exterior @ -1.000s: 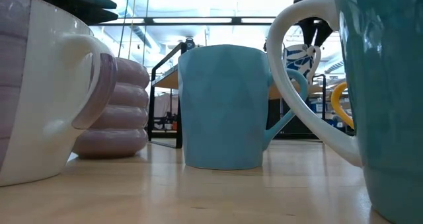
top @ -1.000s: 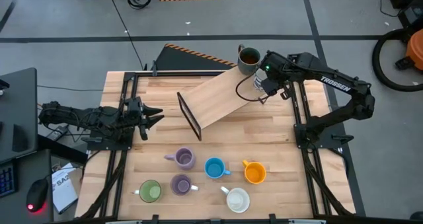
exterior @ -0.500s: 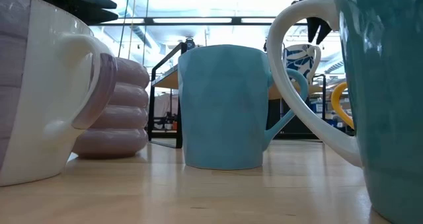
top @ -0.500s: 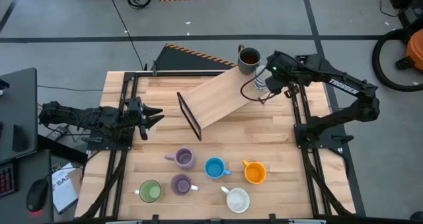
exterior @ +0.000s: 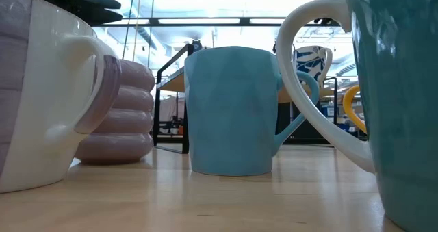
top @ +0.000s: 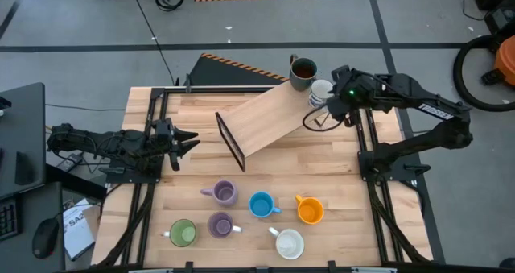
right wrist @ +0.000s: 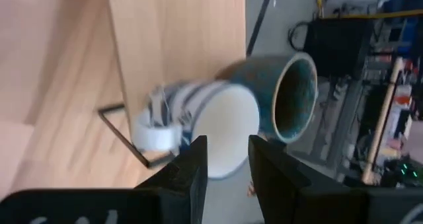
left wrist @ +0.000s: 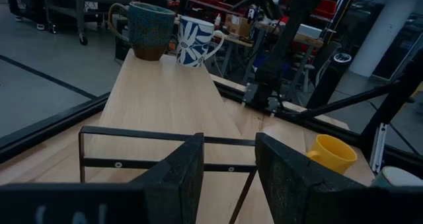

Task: Place coffee mugs
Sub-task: Put the yellow mug on the shelf

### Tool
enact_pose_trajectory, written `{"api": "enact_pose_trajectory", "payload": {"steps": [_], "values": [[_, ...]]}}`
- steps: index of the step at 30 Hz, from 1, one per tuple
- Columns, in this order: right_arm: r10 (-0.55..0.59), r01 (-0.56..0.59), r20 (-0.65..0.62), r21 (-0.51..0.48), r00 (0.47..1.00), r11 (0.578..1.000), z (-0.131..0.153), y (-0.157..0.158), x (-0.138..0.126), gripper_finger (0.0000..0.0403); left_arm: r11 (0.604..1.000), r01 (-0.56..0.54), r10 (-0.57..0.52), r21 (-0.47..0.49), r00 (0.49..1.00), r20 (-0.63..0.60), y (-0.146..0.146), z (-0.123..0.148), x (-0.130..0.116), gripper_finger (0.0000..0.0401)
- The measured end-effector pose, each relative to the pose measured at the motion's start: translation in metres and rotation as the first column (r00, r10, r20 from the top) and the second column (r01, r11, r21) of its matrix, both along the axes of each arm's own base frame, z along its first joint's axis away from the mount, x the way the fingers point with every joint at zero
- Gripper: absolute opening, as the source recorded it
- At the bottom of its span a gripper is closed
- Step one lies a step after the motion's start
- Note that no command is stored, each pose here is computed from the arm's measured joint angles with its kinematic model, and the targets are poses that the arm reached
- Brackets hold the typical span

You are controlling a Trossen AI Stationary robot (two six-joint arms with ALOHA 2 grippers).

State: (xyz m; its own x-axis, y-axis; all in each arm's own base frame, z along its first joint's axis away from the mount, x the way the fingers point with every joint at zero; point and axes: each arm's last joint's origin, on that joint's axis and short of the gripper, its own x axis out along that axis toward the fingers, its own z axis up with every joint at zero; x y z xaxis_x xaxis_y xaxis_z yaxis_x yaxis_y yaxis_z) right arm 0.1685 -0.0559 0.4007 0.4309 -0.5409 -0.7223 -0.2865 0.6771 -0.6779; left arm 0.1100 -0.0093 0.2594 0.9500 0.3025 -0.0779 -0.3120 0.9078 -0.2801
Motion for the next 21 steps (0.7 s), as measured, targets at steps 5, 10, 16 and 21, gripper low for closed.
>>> {"api": "enact_pose_trajectory", "payload": {"steps": [5,10,16,21], "values": [[0.013,-0.024,0.110,0.096,0.994,0.995,0.002,0.011,0.006,0.0117,1.000,-0.001,0.001,-0.007,1.000,0.015,-0.001,0.001,0.003,0.0142],[-0.026,-0.011,0.173,0.210,0.985,0.978,0.000,0.022,0.013,0.0117,0.999,0.032,-0.033,-0.033,0.999,-0.006,-0.004,-0.002,0.012,0.0142],[-0.157,0.061,0.227,0.381,0.961,0.923,-0.003,0.033,0.020,0.0117,0.997,0.070,-0.071,-0.044,0.997,-0.038,-0.008,0.000,0.029,0.0142],[-0.199,0.078,0.196,0.497,0.960,0.864,-0.011,0.044,0.032,0.0114,0.997,0.069,-0.071,-0.028,0.994,-0.084,-0.011,0.005,0.042,0.0142]]}}
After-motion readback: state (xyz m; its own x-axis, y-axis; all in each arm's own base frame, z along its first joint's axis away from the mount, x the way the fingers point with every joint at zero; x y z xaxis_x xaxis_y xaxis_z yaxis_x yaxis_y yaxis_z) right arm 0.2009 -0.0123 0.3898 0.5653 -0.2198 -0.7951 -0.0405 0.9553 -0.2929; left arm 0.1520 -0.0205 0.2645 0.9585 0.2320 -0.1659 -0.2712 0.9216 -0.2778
